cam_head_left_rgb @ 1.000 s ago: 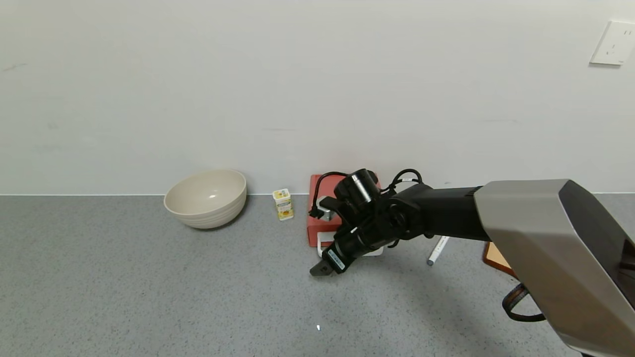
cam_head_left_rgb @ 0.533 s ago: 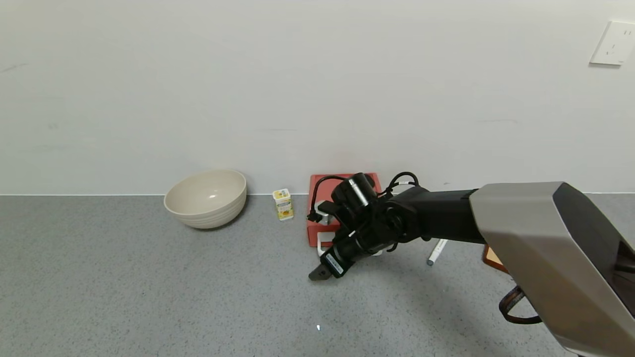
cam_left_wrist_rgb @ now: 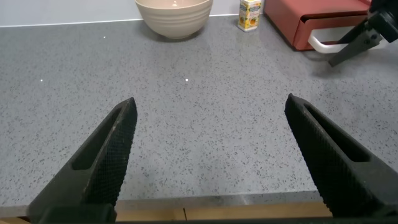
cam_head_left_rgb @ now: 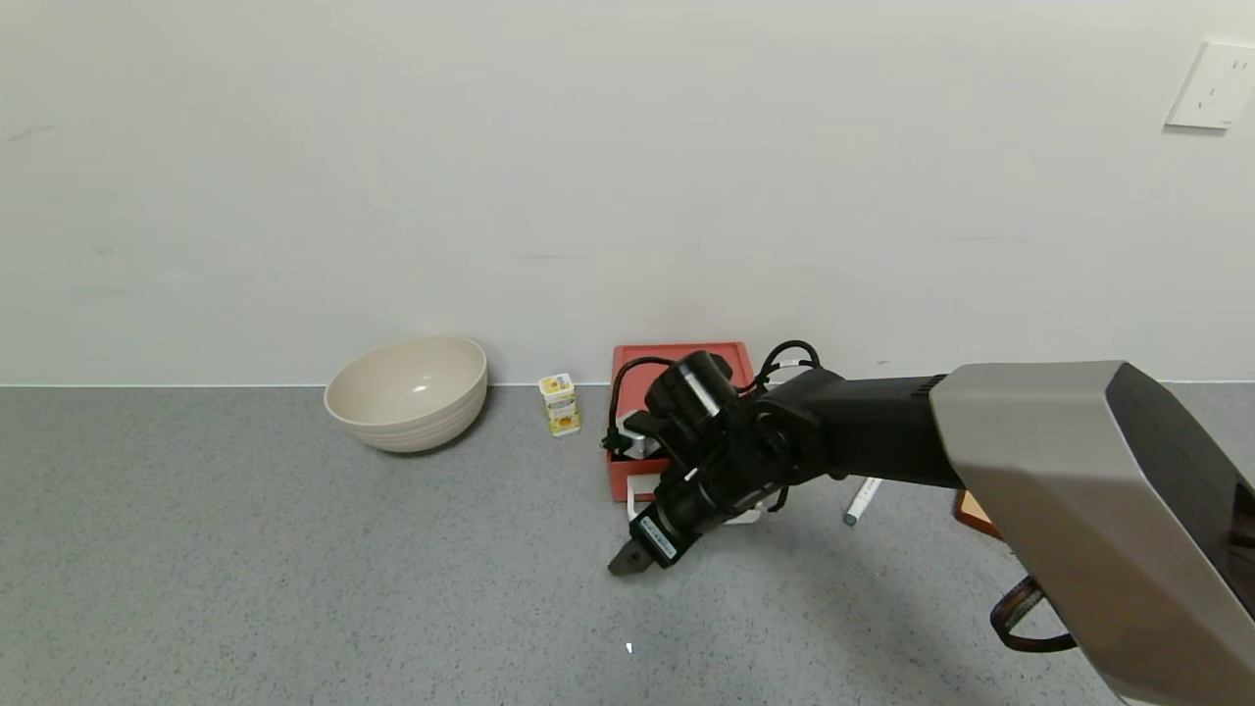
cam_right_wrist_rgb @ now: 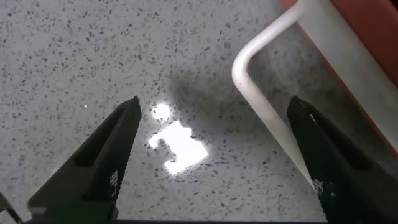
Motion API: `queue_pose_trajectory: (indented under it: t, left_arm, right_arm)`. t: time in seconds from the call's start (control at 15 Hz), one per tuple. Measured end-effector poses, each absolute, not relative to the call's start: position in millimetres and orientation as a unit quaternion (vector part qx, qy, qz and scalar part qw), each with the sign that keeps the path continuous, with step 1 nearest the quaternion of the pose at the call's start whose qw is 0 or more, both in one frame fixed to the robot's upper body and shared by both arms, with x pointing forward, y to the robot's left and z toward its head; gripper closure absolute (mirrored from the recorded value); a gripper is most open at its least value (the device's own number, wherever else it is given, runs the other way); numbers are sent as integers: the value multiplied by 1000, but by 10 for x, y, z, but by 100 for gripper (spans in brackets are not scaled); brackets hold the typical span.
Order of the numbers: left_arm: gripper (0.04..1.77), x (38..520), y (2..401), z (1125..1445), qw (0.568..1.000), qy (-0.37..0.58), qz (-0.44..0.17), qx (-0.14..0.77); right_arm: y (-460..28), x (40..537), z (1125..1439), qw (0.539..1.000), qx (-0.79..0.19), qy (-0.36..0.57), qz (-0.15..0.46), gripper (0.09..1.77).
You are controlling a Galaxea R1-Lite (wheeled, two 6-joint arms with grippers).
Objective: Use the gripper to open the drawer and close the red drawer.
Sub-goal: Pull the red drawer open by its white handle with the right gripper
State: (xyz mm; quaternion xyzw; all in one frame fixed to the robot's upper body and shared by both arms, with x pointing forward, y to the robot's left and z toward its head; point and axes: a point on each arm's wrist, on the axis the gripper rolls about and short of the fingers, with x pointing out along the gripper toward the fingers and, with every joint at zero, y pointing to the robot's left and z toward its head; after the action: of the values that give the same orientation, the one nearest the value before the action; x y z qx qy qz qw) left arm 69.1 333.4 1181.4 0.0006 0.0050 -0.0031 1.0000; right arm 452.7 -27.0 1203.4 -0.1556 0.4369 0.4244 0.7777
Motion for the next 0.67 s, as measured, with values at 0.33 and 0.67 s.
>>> queue_pose_trajectory:
  t: [0.33,0.67]
  left_arm:
    - [9,691,3334,11814,1000,5,-3,0]
    - [9,691,3334,11814,1000,5,-3,1]
  right_arm:
    - [-282,4397,12088,761,-153,471,419,15]
    - [-249,4246,12125,742,-139,505,418,15]
